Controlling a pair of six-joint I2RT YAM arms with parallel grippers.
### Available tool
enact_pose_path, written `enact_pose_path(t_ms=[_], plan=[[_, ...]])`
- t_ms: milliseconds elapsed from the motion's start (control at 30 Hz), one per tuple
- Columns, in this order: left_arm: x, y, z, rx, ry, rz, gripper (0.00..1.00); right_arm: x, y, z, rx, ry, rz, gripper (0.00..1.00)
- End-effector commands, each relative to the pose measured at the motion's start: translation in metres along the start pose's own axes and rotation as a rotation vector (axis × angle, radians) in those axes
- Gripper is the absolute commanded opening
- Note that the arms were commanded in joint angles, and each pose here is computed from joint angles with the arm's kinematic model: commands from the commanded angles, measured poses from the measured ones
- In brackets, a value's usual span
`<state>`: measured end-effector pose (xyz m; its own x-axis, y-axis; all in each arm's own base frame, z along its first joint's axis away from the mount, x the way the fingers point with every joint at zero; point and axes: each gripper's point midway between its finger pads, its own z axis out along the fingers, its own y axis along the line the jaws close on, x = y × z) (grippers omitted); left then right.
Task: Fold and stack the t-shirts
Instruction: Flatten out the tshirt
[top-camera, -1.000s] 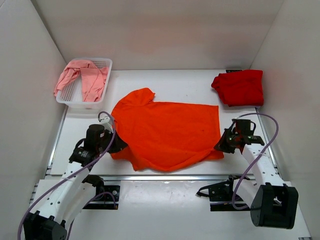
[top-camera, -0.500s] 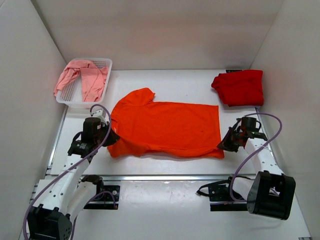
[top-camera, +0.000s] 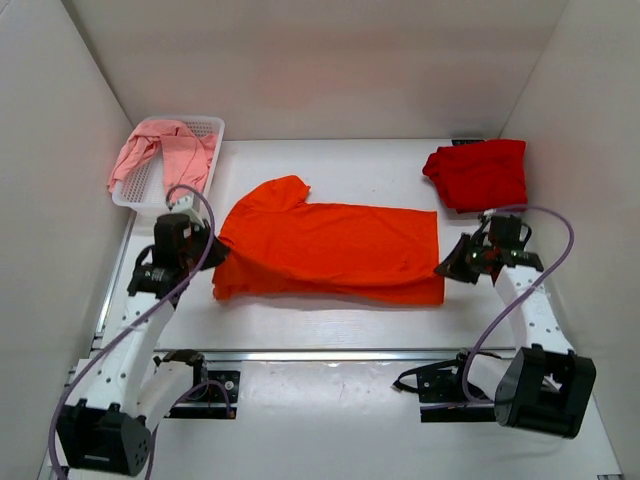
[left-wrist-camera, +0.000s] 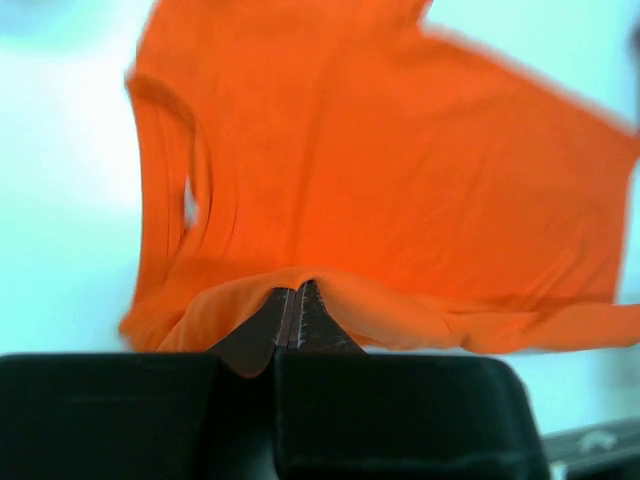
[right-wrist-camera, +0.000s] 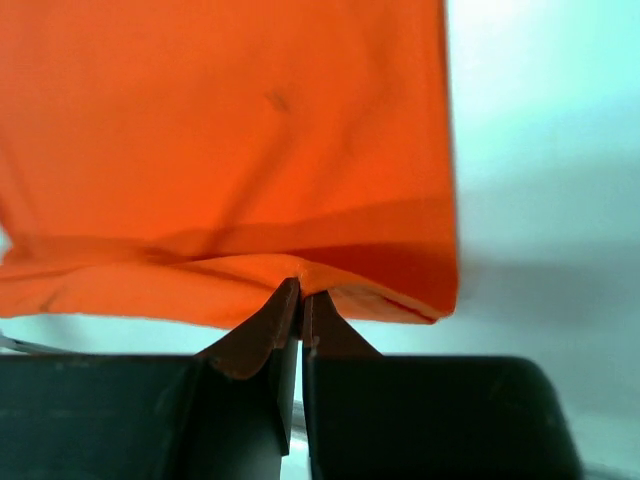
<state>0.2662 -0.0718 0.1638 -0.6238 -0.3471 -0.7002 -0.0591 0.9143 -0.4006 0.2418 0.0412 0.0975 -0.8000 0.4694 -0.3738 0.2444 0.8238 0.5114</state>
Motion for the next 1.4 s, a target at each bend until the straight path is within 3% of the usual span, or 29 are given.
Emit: enact_pose_path(t_ms=[0, 67, 100, 167, 200, 267, 300, 400, 500, 533, 600, 733, 800, 833, 933, 1067, 1133, 1267, 1367], plan=[[-0.089, -0.031, 0.004, 0.088, -0.173, 0.003, 0.0, -0.083, 0.045, -0.01, -0.106, -0.175, -0.09, 0.0], [-0.152, -0.066, 0.018, 0.167, -0.2, 0.035, 0.0, -0.143, 0.074, -0.011, -0.169, -0.221, -0.136, 0.0], [-0.162, -0.063, 0.046, 0.157, -0.153, 0.019, 0.0, -0.16, 0.086, -0.014, -0.187, -0.233, -0.151, 0.0], [-0.255, -0.113, 0.03, 0.296, -0.244, 0.055, 0.0, -0.234, 0.133, -0.041, -0.257, -0.345, -0.23, 0.0], [-0.266, -0.118, 0.052, 0.348, -0.199, 0.041, 0.0, -0.265, 0.155, -0.061, -0.282, -0.41, -0.267, 0.01], [-0.349, -0.152, 0.005, 0.469, -0.377, 0.061, 0.0, -0.3, 0.184, -0.094, -0.314, -0.499, -0.311, 0.0], [-0.369, -0.151, -0.011, 0.496, -0.459, 0.033, 0.0, -0.315, 0.196, -0.111, -0.319, -0.537, -0.32, 0.0], [-0.378, -0.14, -0.041, 0.489, -0.545, 0.035, 0.0, -0.327, 0.204, -0.133, -0.358, -0.567, -0.325, 0.0], [-0.347, -0.126, -0.027, 0.451, -0.494, 0.037, 0.0, -0.314, 0.188, -0.115, -0.364, -0.526, -0.312, 0.0], [-0.346, -0.128, -0.039, 0.462, -0.516, 0.04, 0.0, -0.304, 0.178, -0.102, -0.362, -0.5, -0.31, 0.0], [-0.306, -0.115, -0.016, 0.451, -0.446, 0.008, 0.0, -0.285, 0.161, -0.083, -0.364, -0.449, -0.276, 0.0], [-0.238, -0.103, -0.022, 0.425, -0.42, -0.011, 0.0, -0.236, 0.124, -0.052, -0.313, -0.375, -0.259, 0.0], [-0.175, -0.088, -0.007, 0.405, -0.313, -0.047, 0.0, -0.21, 0.103, -0.039, -0.281, -0.334, -0.24, 0.0], [-0.166, -0.088, -0.021, 0.408, -0.331, -0.045, 0.0, -0.188, 0.095, -0.032, -0.274, -0.296, -0.224, 0.0], [-0.08, -0.064, -0.014, 0.315, -0.209, -0.048, 0.0, -0.136, 0.065, -0.013, -0.226, -0.21, -0.192, 0.0], [-0.011, -0.039, -0.012, 0.237, -0.102, -0.022, 0.0, -0.069, 0.033, 0.01, -0.193, -0.091, -0.124, 0.0], [0.033, -0.021, -0.002, 0.195, 0.013, -0.049, 0.0, -0.047, 0.023, 0.015, -0.179, -0.04, -0.095, 0.01], [0.052, -0.029, 0.0, 0.265, 0.069, -0.086, 0.0, -0.016, 0.022, 0.015, -0.196, -0.002, -0.083, 0.0], [0.031, -0.027, 0.008, 0.251, 0.006, -0.121, 0.0, -0.04, 0.037, 0.012, -0.21, -0.076, -0.134, 0.0]])
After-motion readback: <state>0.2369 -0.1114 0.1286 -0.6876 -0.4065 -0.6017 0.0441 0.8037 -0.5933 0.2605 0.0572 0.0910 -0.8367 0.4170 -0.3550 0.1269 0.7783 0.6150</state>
